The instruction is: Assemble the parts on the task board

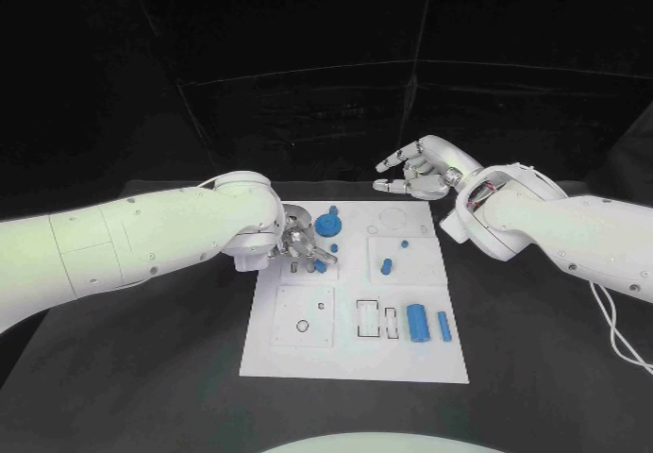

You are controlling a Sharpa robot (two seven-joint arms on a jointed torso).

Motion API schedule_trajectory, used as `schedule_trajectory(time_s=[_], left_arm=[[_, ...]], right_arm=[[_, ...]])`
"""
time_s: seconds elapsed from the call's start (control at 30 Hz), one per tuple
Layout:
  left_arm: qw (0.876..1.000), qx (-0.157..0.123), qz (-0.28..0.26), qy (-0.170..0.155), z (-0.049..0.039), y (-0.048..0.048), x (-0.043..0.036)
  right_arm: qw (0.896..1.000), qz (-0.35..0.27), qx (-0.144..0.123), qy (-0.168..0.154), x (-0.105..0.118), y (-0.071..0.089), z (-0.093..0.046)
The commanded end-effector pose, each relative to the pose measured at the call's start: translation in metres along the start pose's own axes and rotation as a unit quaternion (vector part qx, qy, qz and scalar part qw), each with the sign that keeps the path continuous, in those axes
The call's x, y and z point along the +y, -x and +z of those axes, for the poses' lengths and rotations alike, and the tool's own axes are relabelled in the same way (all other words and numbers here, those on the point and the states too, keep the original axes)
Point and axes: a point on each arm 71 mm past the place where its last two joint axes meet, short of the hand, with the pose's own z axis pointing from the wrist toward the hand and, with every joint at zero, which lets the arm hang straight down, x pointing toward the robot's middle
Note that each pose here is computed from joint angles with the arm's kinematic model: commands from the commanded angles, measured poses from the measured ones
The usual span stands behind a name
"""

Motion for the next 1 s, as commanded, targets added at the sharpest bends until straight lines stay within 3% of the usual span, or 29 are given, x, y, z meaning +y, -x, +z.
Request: schedule_trajectory(time_s=[0.03, 1.0], left_arm=[[1.000, 0.012, 0.003, 0.001, -0.0004, -0.0016, -0.0011], [1.000, 0.014, 0.005, 0.008, 0.0009, -0.0017, -0.0028]], right_arm=[[1.000, -0.001, 0.002, 0.005, 0.0018, 0.0006, 0.0005], [1.000, -0.001, 0.004, 0.005, 0.0022, -0.0002, 0.0010]])
